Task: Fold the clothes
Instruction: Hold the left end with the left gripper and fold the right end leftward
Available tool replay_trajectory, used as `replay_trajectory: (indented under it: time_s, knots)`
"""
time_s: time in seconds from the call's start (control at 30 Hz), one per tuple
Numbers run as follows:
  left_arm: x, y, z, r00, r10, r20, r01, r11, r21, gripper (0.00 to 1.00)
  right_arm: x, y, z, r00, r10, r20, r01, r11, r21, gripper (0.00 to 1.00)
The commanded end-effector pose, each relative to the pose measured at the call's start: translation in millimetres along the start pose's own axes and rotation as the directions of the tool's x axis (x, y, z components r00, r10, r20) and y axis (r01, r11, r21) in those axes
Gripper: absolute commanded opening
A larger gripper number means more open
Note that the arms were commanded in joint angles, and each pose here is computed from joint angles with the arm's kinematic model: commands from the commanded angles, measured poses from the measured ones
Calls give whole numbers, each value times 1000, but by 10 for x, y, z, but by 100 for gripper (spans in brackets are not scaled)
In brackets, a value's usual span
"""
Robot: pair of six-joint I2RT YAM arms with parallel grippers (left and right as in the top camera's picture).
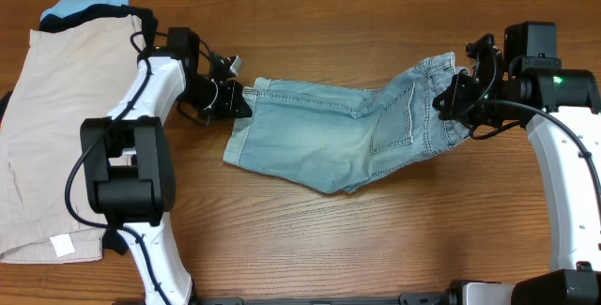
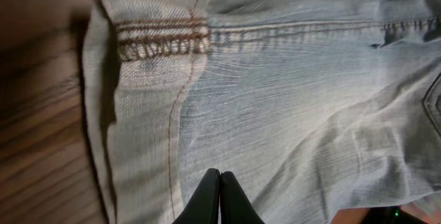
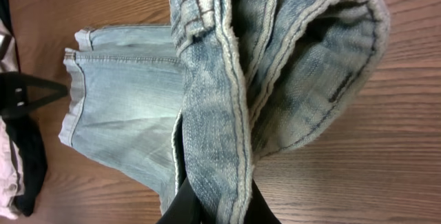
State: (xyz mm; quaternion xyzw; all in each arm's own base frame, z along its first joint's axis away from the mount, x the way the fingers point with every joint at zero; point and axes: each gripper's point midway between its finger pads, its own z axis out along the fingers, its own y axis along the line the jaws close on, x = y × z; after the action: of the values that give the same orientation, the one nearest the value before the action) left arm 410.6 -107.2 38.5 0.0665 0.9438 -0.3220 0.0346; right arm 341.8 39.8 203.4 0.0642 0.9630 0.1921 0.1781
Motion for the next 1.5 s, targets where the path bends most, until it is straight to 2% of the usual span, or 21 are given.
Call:
replay_trajectory:
  time_s: [0.0, 0.23, 0.5, 0.87, 1.0, 1.17, 1.27, 1.47]
  knots:
    - [41, 42, 183, 999, -3, -33, 5, 997, 79, 4, -118, 133, -171, 996, -61, 58, 64, 997, -40, 4]
    - [95, 133, 293, 998, -9, -62, 14, 997, 77, 4, -132, 93, -183, 997, -53, 63, 56, 998, -33, 4]
    - [108, 352, 235, 998, -22, -61, 22, 1000, -4, 4, -153, -52, -230, 997, -16, 72, 17, 1000, -18, 4]
    - [106, 402, 261, 998, -20, -66, 17, 999, -41, 4, -143, -2, -231, 998, -17, 67, 20, 999, -46, 4]
    - [141, 346, 313, 996, -14, -87, 10, 999, -46, 4, -172, 264, -227, 996, -32, 78, 44, 986, -161, 4]
    - [153, 285, 361, 995, -17, -98, 13, 999, -47, 4, -220, 749, -95, 993, -67, 99, 88, 970, -226, 4]
    - [160, 265, 374, 995, -14, -102, 9, 999, -47, 4, -139, 1257, 153, 986, -126, 106, 146, 967, -209, 4]
    - [160, 262, 376, 995, -13, -102, 8, 999, -46, 4, -48, 1760, 536, 988, -103, 116, 124, 973, -192, 4]
